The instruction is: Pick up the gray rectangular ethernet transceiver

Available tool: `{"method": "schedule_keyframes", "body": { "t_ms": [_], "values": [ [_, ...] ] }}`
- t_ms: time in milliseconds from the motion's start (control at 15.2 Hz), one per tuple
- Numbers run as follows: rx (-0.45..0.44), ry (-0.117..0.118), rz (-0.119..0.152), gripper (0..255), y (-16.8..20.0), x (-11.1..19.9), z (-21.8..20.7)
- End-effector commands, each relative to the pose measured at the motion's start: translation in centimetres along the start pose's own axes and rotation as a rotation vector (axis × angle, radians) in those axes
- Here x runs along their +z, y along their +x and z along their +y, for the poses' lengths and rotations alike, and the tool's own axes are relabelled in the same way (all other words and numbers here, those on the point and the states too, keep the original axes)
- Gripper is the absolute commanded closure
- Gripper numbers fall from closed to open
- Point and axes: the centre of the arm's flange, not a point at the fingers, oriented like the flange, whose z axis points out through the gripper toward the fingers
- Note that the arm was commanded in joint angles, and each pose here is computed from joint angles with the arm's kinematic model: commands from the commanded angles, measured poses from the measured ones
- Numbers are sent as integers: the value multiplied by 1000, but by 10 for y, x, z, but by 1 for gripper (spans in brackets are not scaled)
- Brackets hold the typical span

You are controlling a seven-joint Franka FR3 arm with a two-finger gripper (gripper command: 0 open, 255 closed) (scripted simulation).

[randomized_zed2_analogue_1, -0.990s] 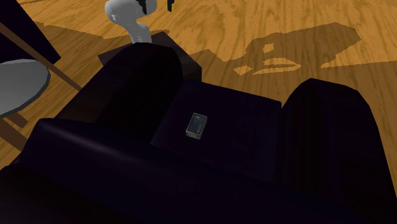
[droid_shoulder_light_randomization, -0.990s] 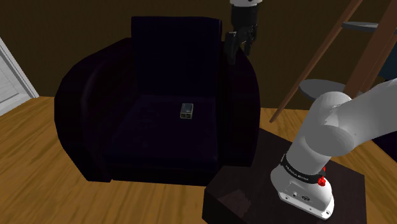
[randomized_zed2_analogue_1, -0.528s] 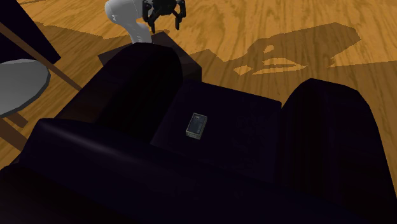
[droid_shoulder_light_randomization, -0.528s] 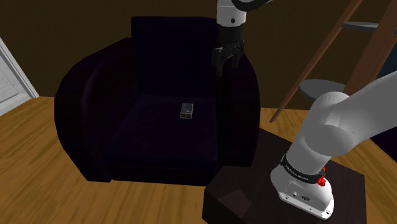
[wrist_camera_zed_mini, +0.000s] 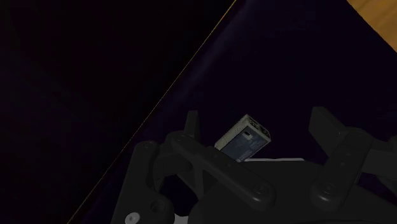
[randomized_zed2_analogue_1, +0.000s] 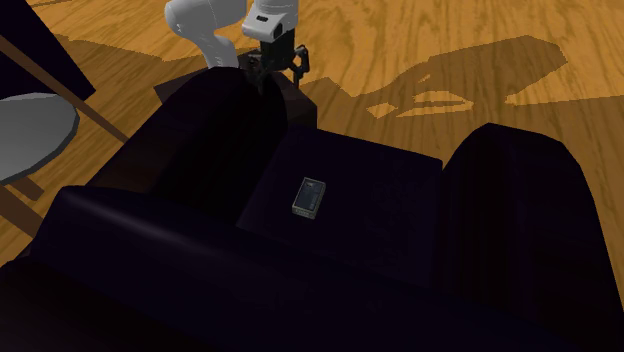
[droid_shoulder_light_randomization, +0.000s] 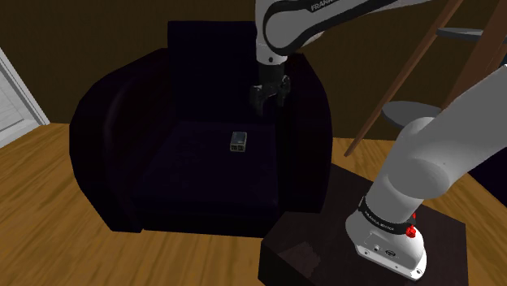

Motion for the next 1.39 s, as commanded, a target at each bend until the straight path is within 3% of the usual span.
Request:
{"method": "schedule_keyframes", "body": {
  "t_ms": [0, 1188, 1320],
  "values": [
    [21, 10, -1, 0, 16, 22, -2],
    [204, 92, -21, 0, 156, 210, -32],
    [205, 92, -22, 0, 157, 217, -32]
  ]
}}
